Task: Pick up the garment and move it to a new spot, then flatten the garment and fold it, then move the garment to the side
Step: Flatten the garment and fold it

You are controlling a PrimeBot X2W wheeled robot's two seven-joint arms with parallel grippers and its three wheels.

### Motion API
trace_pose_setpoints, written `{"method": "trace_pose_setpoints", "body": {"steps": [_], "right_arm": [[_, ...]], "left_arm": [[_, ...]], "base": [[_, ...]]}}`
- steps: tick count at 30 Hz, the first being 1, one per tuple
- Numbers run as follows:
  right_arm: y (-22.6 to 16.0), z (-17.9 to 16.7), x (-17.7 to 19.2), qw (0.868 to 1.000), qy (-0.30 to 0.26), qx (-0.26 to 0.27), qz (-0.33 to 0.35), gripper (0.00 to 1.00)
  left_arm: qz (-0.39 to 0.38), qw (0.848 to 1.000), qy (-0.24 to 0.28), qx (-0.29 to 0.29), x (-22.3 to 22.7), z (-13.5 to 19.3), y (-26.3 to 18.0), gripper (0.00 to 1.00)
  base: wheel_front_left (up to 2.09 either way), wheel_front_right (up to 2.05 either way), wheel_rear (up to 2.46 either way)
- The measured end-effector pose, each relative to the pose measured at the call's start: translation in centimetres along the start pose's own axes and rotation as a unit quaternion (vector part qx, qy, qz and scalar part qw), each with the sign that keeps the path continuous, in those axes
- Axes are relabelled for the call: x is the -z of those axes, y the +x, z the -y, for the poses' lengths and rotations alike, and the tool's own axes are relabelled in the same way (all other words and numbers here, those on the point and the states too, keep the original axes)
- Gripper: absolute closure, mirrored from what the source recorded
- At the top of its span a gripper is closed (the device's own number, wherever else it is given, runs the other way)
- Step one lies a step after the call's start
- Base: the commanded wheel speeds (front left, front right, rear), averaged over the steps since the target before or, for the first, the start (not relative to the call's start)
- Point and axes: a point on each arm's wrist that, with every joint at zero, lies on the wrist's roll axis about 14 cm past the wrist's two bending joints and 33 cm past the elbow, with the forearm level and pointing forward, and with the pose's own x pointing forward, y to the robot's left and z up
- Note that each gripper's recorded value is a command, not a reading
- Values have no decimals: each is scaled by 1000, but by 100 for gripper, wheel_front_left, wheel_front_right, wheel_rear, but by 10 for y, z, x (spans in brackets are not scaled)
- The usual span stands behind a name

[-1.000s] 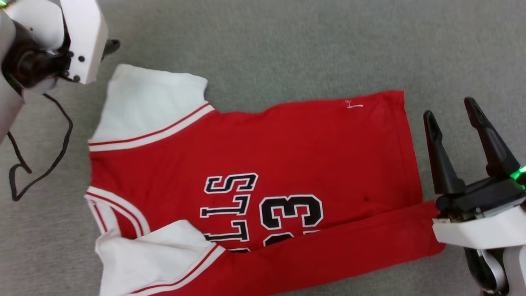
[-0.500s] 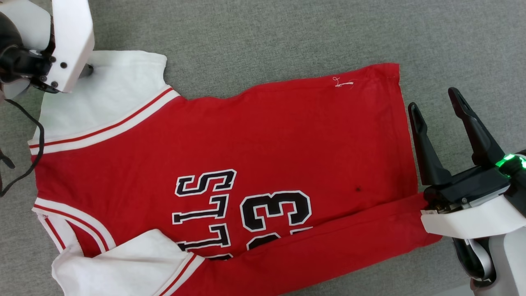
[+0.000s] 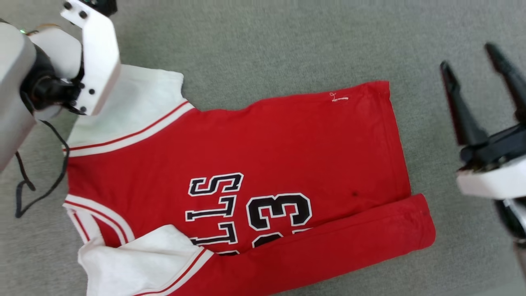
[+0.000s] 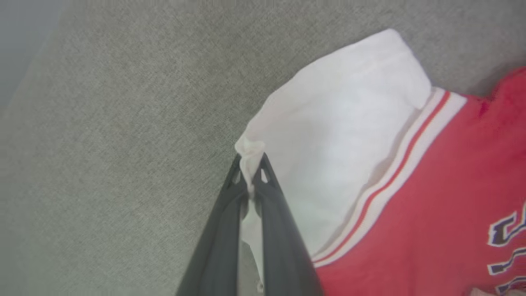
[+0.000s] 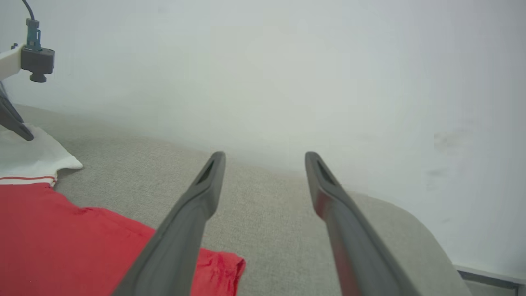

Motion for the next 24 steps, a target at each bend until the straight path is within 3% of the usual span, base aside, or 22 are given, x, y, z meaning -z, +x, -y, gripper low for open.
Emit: {"method": "trace_pose_setpoints", "body": {"steps": [6, 11, 15, 24], "right_arm": [[24, 6, -31, 996, -65, -46, -30, 0], [38, 4, -3, 979, -72, -83, -169, 0], [35, -1, 32, 942, -81, -116, -305, 0], [26, -12, 97, 830, -107, -164, -521, 0]], "left_arm": [[49, 999, 12, -7, -6, 10, -35, 100], [73, 997, 25, -9, 0, 19, -54, 100], [89, 995, 31, -13, 3, 21, -64, 100], [103, 994, 35, -2, 7, 23, -51, 100]], "base": [[0, 0, 0], [0, 0, 0], [0, 0, 0], [0, 0, 0]]}}
